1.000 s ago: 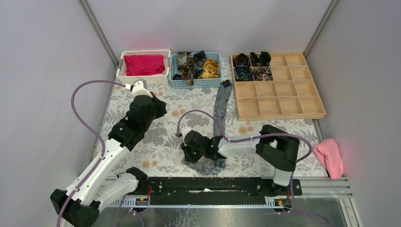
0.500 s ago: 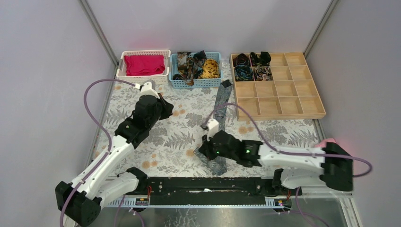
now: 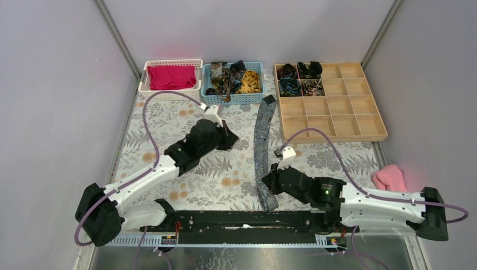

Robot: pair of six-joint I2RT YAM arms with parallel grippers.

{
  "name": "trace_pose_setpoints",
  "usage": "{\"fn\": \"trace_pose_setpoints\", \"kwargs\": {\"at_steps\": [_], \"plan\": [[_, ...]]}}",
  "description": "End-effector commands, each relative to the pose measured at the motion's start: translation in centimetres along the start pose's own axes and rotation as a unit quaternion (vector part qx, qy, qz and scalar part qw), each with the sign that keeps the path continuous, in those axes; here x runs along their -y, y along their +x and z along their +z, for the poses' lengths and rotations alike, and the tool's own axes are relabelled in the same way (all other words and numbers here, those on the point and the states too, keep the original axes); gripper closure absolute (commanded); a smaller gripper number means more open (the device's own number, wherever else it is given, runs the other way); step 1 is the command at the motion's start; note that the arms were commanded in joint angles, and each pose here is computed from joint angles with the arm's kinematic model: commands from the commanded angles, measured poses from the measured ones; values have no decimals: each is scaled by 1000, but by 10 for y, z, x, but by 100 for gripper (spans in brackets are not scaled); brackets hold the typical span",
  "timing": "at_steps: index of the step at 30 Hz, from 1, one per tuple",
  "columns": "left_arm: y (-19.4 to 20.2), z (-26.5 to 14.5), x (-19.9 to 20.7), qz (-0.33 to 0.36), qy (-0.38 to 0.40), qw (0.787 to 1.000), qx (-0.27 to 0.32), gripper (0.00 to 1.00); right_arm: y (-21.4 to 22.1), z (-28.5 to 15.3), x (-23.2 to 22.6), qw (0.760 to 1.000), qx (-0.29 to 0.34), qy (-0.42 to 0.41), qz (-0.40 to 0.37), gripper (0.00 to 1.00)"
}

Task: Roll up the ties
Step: Roll the tie at the center of the board.

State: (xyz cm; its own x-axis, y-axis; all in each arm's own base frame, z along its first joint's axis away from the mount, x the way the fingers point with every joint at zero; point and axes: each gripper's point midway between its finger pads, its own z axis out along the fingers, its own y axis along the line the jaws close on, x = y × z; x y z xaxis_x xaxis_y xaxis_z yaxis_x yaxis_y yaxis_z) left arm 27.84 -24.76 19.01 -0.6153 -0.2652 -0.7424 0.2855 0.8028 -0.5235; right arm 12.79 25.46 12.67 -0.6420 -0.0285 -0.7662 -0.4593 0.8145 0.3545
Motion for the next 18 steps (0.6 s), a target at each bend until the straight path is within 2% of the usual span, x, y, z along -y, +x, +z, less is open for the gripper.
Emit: {"fn": "trace_pose_setpoints", "kwargs": {"at_steps": [1,6,9,15,18], "plan": [[24,6,36,16,46,999,-11,100,-11,-16,18,997,45,37,49,100],[93,3,31,21,40,997,-70,100,-23,-32,32,993,72,65,62,100],[121,2,28,15,45,995,-87,100,-28,-35,40,991,77,96,54,100],[149,5,47,35,87,991,-96,100,-44,-32,35,988,86,121,33,100],[141,5,44,39,63,994,-75,100,-49,-25,30,986,78,144,11,100]]}}
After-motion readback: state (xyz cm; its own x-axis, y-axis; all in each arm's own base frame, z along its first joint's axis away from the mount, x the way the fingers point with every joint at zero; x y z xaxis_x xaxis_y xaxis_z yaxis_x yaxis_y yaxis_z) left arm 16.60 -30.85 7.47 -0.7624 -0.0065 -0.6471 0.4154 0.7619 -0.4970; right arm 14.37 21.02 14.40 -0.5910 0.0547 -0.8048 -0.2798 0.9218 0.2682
